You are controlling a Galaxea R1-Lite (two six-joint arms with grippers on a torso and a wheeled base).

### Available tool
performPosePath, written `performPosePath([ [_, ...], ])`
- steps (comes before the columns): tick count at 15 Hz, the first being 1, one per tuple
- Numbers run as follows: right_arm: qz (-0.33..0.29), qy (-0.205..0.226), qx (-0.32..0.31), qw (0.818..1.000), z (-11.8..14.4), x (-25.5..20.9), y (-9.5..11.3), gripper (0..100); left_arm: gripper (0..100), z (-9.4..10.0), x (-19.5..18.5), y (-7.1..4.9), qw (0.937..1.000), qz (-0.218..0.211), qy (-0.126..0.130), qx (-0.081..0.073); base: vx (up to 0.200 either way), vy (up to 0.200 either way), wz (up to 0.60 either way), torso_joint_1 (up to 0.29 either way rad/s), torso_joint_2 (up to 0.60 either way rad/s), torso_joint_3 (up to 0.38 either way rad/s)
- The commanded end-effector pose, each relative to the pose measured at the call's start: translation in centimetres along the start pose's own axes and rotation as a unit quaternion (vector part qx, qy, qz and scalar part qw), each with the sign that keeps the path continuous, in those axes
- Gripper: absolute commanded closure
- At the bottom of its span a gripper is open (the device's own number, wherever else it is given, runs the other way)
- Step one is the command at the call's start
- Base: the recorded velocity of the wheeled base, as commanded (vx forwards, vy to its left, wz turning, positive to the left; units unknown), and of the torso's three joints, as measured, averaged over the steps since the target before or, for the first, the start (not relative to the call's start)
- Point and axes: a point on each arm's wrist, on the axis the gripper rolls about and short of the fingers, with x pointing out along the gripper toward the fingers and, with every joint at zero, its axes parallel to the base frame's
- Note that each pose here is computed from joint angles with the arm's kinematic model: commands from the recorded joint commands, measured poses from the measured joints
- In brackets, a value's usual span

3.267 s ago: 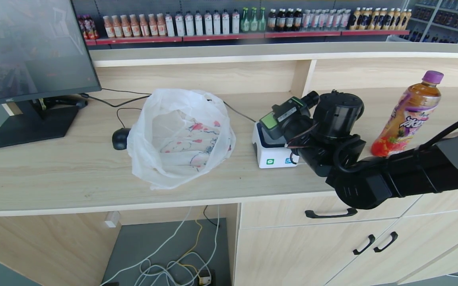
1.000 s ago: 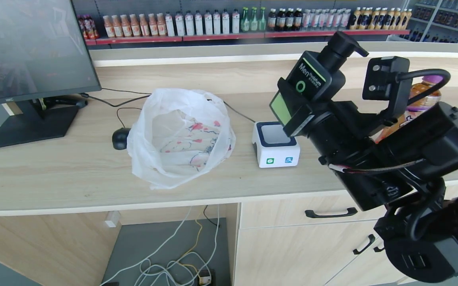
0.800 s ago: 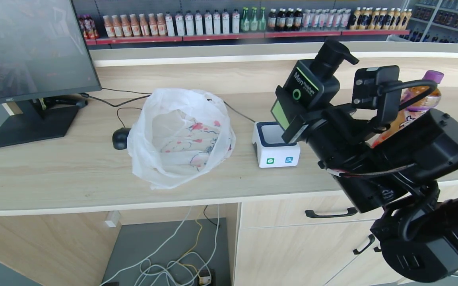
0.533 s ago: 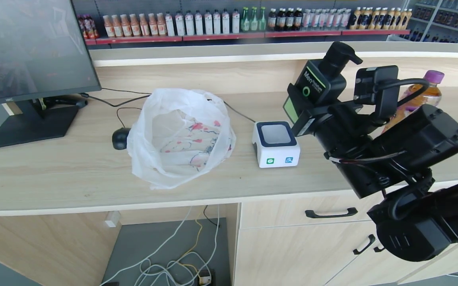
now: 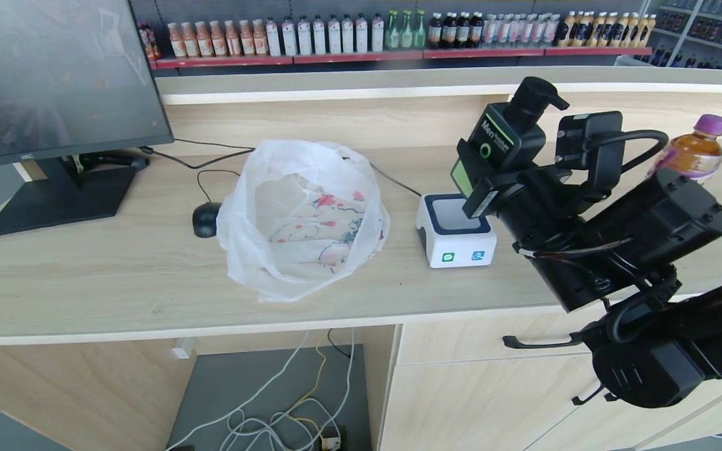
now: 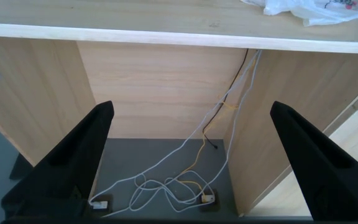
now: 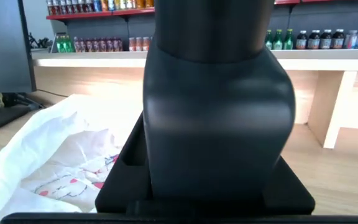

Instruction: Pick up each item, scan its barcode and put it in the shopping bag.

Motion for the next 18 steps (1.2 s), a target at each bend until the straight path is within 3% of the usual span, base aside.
performPosePath([
  [1, -0.001, 0.004, 0.003, 1.000, -0.2, -0.2, -0.1, 100, 0, 0.0, 0.0, 0.0, 1.0000, 0.001, 0.000, 0.000, 0.000, 0.200, 0.00, 0.007, 0.00, 0.002],
  [9, -0.002, 0.000, 0.004, 1.000, 0.6, -0.6, -0.2, 100, 0, 0.0, 0.0, 0.0, 1.0000, 0.000, 0.000, 0.001, 0.000, 0.200, 0.00, 0.003, 0.00, 0.004],
  [14, 0.001, 0.014, -0.002, 1.000, 0.8, -1.8, -0.5, 100, 0, 0.0, 0.0, 0.0, 1.0000, 0.000, 0.000, 0.001, 0.000, 0.000, 0.00, 0.000, 0.00, 0.000],
  [18, 0.029, 0.022, -0.009, 0.999, 0.4, -2.2, 1.3, 100, 0, 0.0, 0.0, 0.0, 1.0000, 0.001, 0.000, 0.001, 0.000, 0.000, 0.00, 0.000, 0.00, 0.000],
])
